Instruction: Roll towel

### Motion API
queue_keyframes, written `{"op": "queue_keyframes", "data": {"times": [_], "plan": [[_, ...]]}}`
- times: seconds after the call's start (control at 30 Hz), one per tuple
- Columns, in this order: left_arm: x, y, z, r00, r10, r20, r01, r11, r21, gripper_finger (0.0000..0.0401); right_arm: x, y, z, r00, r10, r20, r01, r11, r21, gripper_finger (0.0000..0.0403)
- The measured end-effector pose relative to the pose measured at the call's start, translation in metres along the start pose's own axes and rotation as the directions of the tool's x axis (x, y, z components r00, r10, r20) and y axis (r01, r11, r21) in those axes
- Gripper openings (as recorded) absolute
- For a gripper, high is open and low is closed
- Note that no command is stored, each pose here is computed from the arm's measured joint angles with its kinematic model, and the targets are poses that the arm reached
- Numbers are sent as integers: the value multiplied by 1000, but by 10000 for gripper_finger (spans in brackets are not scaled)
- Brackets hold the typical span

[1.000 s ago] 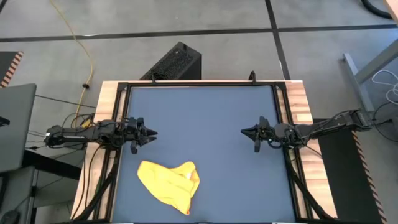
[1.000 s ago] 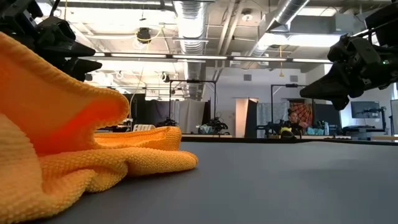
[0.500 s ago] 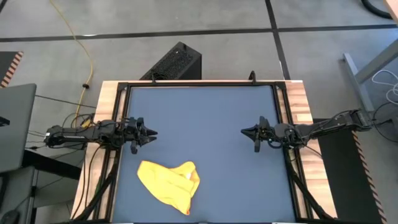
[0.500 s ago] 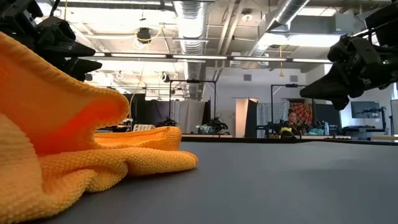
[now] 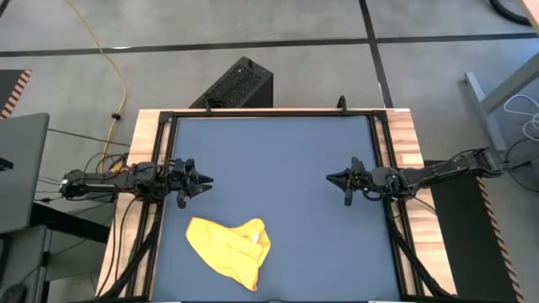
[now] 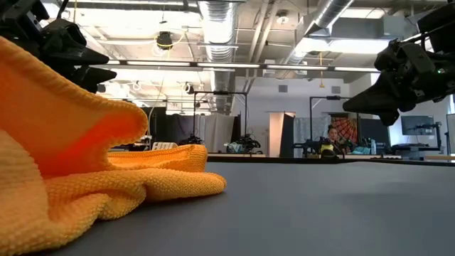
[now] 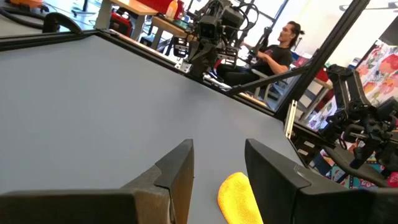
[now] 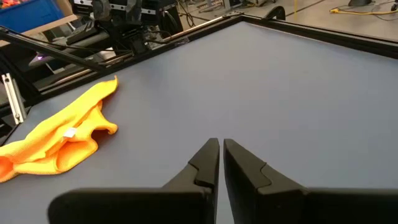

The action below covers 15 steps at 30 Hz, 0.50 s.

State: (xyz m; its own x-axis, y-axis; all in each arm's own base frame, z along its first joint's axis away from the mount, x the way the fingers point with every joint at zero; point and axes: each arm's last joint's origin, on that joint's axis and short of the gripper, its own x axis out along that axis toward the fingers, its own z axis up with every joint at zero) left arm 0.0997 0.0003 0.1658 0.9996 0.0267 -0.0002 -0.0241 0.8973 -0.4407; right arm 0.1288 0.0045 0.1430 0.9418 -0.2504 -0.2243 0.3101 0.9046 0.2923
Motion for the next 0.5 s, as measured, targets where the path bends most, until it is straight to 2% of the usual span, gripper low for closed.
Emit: {"op": "queue_keyframes", "data": {"times": [0.23,0.37,0.47,0.5], "plan": [[0,0,0,1000,2,0,-2,1000,0,132,0,0,0,1000,0,0,0,1000,0,49],[0,2,3,994,88,67,-87,996,-10,132,0,0,0,1000,0,0,0,1000,0,49],[-1,3,7,979,161,129,-142,980,-142,132,0,0,3,999,-10,30,11,999,-40,49],[-1,4,7,974,175,143,-146,970,-197,132,0,0,4,999,-15,33,16,1000,-12,49]]}}
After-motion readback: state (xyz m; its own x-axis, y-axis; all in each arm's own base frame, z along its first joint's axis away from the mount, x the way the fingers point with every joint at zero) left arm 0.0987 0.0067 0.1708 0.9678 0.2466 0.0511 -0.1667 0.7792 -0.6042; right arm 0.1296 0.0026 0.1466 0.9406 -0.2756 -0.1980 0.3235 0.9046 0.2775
